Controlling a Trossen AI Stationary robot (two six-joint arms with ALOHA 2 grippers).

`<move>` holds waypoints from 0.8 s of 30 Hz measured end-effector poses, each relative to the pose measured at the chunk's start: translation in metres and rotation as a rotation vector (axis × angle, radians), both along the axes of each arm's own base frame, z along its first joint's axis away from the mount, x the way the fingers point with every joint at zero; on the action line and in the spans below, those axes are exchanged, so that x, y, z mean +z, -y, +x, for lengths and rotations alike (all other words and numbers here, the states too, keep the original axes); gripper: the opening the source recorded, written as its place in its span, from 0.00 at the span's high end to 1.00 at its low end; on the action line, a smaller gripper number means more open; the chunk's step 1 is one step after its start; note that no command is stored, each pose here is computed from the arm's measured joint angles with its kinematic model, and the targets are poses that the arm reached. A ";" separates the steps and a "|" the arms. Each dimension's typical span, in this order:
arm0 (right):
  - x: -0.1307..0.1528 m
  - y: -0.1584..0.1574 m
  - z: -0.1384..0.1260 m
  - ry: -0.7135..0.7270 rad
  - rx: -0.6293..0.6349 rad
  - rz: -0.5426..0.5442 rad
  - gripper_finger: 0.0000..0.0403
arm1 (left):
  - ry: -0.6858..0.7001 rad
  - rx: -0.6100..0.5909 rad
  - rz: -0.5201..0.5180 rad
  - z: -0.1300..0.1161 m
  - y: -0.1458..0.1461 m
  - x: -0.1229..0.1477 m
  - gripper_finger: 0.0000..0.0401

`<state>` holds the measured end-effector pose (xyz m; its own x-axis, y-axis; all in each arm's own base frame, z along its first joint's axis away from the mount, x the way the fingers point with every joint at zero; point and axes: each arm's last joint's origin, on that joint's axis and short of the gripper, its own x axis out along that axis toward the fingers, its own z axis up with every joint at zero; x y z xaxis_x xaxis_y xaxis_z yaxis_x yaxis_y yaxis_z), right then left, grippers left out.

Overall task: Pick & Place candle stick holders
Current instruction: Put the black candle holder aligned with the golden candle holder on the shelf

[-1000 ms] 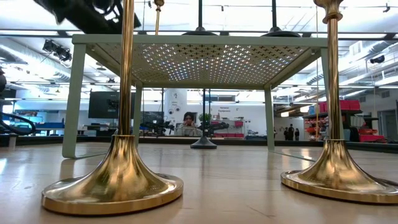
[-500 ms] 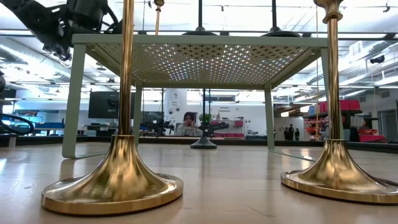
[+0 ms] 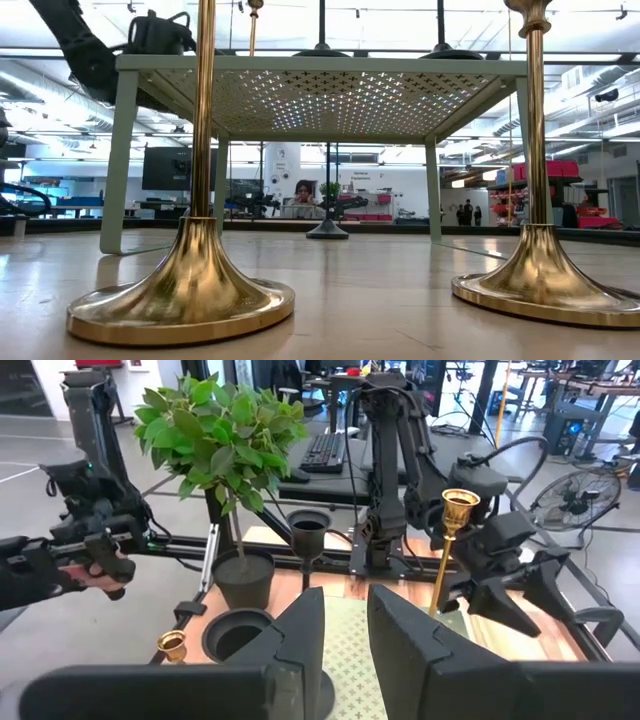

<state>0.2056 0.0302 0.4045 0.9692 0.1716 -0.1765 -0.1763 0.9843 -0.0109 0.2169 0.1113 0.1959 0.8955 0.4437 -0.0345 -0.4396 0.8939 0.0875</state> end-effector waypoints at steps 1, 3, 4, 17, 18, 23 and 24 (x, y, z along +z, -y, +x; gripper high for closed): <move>0.000 0.000 0.000 0.000 0.000 -0.003 0.80 | 0.010 -0.018 0.002 0.001 -0.001 -0.001 0.43; 0.000 0.000 0.000 0.001 0.002 -0.008 0.80 | 0.029 -0.050 0.010 0.003 -0.003 -0.002 0.44; 0.000 0.000 0.000 0.002 0.002 -0.009 0.80 | 0.036 -0.056 0.013 0.003 -0.004 -0.002 0.45; 0.000 0.000 0.000 0.002 0.002 -0.010 0.80 | 0.083 -0.117 0.016 0.018 -0.014 -0.001 0.51; 0.000 0.000 0.000 0.002 0.002 -0.010 0.80 | 0.080 -0.120 0.016 0.020 -0.015 -0.002 0.51; 0.000 0.000 0.000 0.001 0.002 -0.010 0.80 | 0.048 -0.126 0.016 0.026 -0.022 -0.008 0.51; 0.000 0.000 0.000 0.002 0.002 -0.010 0.80 | 0.049 -0.140 0.002 0.028 -0.023 -0.009 0.51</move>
